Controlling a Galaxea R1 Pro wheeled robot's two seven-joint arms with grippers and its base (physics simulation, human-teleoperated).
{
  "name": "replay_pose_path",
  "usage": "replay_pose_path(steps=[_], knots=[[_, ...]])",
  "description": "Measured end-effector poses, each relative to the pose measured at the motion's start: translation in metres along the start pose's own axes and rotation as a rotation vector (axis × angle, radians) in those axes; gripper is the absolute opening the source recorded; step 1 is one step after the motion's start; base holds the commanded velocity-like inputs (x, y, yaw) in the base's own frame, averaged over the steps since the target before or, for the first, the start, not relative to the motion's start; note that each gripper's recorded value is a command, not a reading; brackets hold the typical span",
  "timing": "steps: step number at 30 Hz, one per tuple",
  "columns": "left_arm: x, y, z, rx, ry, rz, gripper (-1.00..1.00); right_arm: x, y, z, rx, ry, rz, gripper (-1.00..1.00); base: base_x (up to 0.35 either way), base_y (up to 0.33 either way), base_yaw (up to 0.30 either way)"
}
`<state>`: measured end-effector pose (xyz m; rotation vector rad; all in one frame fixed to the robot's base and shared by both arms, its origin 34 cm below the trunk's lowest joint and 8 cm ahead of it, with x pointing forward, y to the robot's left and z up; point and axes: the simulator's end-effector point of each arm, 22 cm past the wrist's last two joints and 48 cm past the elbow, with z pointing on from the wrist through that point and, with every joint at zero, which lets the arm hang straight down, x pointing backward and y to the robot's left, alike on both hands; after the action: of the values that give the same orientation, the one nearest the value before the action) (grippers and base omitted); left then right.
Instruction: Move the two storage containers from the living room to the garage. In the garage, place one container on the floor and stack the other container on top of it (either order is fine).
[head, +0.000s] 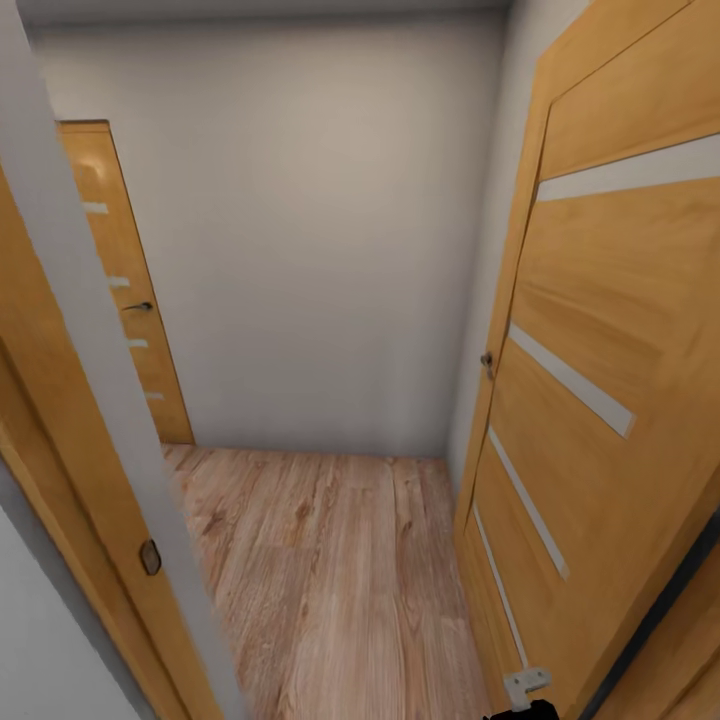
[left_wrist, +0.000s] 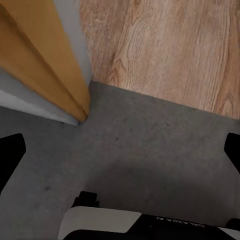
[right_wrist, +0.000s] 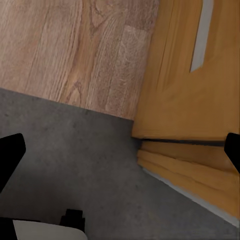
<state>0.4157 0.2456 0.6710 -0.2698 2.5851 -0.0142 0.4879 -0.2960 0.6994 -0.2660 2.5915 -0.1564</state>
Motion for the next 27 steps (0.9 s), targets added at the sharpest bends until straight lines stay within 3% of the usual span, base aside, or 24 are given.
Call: replay_pose_path(steps=[6, 27], knots=[[-0.0001, 0.0008, 0.0000, -0.001, 0.000, 0.000, 1.00, 0.0000, 0.0000, 0.0000, 0.000, 0.000, 0.000, 1.00, 0.296, 0.000, 0.000], [0.0001, -0.0003, 0.0003, 0.000, 0.001, 0.000, 1.00, 0.0003, 0.0001, 0.0004, 0.000, 0.001, 0.000, 1.00, 0.067, -0.046, 0.000]])
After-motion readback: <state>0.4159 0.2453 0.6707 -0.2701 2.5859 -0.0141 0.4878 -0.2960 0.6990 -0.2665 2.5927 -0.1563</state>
